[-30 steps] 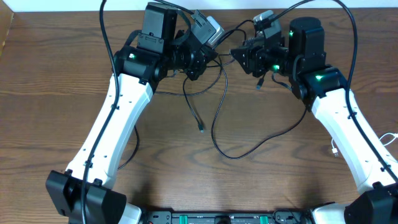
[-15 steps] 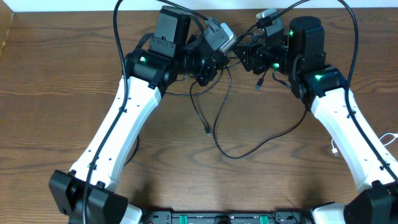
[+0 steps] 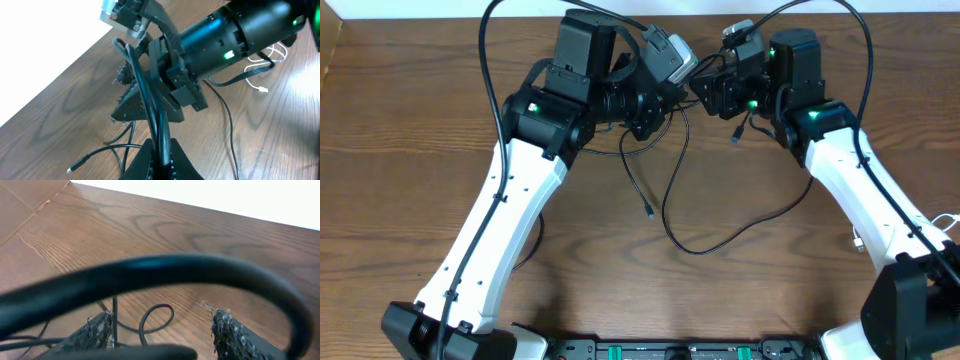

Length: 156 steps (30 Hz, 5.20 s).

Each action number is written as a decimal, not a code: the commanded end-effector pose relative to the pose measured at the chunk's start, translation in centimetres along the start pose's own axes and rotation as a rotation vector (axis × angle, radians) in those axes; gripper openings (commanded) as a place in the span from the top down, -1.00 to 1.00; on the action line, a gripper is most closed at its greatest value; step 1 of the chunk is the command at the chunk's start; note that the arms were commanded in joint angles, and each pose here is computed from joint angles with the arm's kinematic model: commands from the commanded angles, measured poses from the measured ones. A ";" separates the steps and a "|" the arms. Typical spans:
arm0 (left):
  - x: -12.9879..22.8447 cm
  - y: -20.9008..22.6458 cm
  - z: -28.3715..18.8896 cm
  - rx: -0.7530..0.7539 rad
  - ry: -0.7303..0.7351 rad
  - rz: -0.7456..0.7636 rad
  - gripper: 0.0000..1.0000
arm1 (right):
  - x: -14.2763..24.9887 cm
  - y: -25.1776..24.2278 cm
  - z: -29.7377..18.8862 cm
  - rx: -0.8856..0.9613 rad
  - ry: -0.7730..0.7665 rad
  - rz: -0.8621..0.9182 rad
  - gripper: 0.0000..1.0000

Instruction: Untangle cables

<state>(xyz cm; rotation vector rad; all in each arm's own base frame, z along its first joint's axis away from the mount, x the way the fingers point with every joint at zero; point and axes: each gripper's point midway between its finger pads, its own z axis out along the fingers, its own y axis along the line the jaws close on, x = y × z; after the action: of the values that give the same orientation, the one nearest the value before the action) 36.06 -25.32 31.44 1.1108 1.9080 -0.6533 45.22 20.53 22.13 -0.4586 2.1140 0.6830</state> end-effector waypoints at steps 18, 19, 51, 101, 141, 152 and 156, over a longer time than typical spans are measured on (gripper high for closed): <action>-1.8 -1.9 -2.0 0.042 -0.066 0.037 0.85 | -0.2 -1.4 1.8 0.053 -0.026 0.063 0.61; -1.8 -1.9 -2.1 0.041 -0.069 0.036 0.85 | -0.1 -1.4 1.9 0.053 -0.027 0.065 0.65; -0.1 9.3 -12.8 -0.445 -0.088 -0.044 0.85 | 7.5 -15.5 -3.6 0.550 0.188 0.357 0.98; 2.3 13.9 -18.9 -0.500 -0.190 -0.205 -0.34 | 7.9 -17.5 -8.7 0.594 0.226 0.360 0.97; 0.2 2.5 -0.3 0.108 -0.089 -0.112 -0.41 | -4.3 4.6 -12.5 0.171 -0.136 -0.041 0.98; 0.0 1.7 0.4 0.195 -0.114 -0.108 -0.41 | -6.4 8.9 -17.9 0.055 -0.261 -0.106 0.98; -0.7 0.4 0.0 0.271 -0.153 -0.096 -0.41 | -6.5 10.0 -18.4 0.003 -0.272 -0.118 0.98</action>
<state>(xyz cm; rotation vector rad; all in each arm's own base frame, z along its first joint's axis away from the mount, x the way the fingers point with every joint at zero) 37.55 -24.58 30.50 1.0543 1.8772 -0.9501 33.27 16.52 38.86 -0.3913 1.8524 0.5739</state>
